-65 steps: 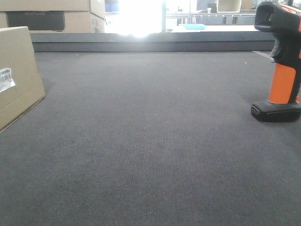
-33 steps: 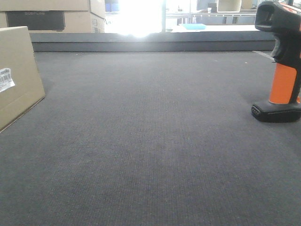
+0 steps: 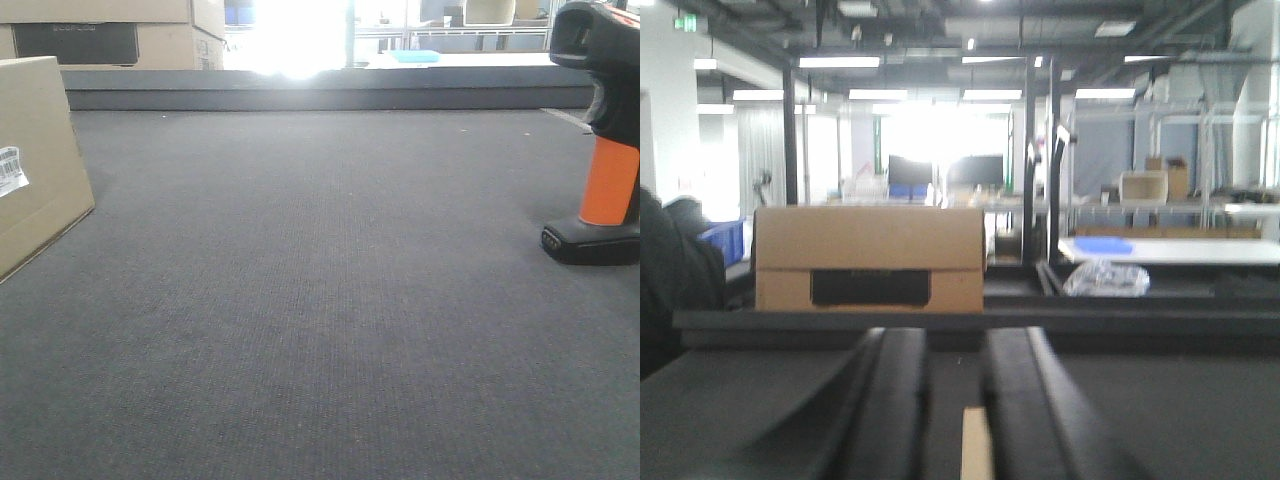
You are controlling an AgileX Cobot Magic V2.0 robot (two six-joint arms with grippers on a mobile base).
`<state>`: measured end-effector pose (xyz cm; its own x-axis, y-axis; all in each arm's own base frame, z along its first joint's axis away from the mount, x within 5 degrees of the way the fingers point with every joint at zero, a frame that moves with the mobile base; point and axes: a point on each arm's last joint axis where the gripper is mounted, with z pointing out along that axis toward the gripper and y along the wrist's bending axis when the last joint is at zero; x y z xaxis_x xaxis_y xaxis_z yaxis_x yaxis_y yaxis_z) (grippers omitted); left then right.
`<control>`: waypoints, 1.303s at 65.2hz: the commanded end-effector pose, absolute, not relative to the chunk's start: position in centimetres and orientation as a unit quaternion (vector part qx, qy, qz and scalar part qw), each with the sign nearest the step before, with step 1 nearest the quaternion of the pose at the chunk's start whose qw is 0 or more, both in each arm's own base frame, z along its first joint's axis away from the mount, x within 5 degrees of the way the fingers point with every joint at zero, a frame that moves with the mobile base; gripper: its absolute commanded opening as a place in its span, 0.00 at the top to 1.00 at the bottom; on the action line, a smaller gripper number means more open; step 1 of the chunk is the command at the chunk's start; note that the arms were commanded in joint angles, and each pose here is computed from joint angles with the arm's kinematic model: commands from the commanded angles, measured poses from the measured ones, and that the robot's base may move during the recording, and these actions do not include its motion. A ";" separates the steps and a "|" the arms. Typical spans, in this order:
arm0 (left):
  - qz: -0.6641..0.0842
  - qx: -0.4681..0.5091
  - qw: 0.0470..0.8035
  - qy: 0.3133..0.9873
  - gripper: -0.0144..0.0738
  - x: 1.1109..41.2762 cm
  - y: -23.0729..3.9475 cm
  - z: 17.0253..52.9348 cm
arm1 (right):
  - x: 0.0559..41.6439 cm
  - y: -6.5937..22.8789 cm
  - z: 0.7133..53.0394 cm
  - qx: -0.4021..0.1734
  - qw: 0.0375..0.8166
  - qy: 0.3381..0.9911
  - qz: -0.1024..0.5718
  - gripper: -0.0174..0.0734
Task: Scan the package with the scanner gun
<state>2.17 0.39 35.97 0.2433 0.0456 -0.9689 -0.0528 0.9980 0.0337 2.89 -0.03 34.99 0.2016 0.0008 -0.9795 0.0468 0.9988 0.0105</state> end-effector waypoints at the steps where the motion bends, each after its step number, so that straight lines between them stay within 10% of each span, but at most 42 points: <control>1: 0.036 -0.010 0.759 0.650 0.54 2.4 0.6 38.0 | 3.4 0.0 36.4 0.017 0.753 0.658 -0.013 0.98; 15: 0.040 -0.020 0.688 0.725 0.30 5.9 0.8 41.1 | 6.0 -0.2 37.4 0.019 0.725 0.688 -0.012 0.88; 35: -0.007 -0.017 0.572 0.820 0.17 11.9 -0.1 42.8 | 7.6 -0.3 37.0 0.020 0.703 0.710 -0.012 0.18; 85: -0.020 0.063 0.245 0.967 0.15 29.8 0.5 38.4 | 7.6 0.2 37.0 -0.007 0.703 0.711 0.008 0.18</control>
